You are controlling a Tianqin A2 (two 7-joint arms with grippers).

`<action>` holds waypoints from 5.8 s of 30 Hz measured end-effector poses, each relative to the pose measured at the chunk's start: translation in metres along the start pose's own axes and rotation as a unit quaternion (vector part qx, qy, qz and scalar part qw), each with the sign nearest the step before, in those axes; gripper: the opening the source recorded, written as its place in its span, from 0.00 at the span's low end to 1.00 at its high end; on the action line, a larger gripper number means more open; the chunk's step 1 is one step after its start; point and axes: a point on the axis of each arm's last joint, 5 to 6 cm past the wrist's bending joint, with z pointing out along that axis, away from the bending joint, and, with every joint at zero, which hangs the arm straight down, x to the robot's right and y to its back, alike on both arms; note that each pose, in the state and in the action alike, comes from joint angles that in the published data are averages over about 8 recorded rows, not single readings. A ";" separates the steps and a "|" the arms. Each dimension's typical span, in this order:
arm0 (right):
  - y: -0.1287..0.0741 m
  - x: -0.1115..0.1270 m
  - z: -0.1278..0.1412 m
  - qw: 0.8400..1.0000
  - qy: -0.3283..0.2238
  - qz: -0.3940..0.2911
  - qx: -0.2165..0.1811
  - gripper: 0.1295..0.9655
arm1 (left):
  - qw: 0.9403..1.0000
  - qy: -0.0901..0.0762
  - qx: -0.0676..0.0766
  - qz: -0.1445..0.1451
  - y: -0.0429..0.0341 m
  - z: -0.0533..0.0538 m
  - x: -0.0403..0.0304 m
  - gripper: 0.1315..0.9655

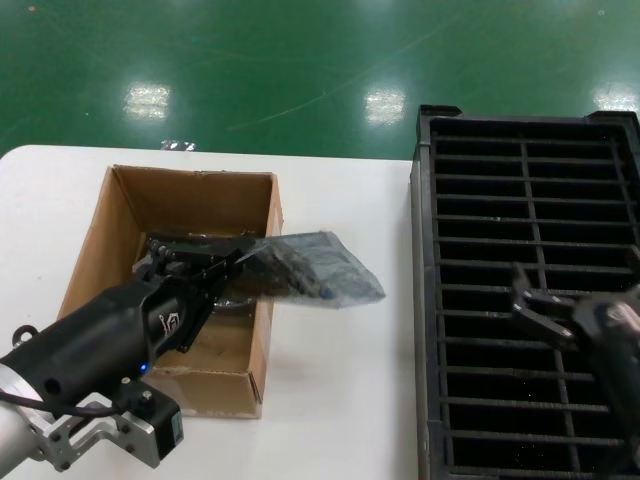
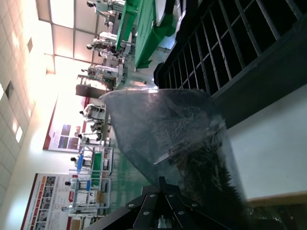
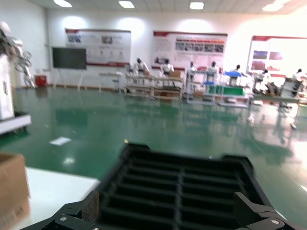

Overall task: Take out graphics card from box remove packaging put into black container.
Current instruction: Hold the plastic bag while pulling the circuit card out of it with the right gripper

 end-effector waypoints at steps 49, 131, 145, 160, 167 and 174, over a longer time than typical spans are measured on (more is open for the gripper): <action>-0.062 -0.067 0.005 0.977 -0.189 -0.103 0.014 0.25 | 1.000 0.000 0.000 0.000 0.0000 0.000 0.0000 0.01; -0.058 -0.063 0.001 0.934 -0.321 -0.156 0.014 0.00 | 1.000 0.000 0.000 0.000 0.0000 0.000 0.0000 0.01; -0.062 -0.061 0.032 0.915 -0.365 -0.169 0.012 0.00 | 1.000 0.000 0.000 0.000 0.0000 0.000 0.0000 0.01; -0.065 -0.070 0.053 0.912 -0.374 -0.166 0.001 0.00 | 1.000 0.000 0.000 0.000 0.0000 0.000 0.0000 0.01; -0.065 -0.072 0.053 0.914 -0.371 -0.164 -0.002 0.01 | 1.000 0.000 0.000 0.000 0.0000 0.000 0.0000 0.01; -0.064 -0.075 0.053 0.916 -0.367 -0.160 -0.005 0.05 | 1.000 0.000 0.000 0.000 0.0000 0.000 0.0000 0.01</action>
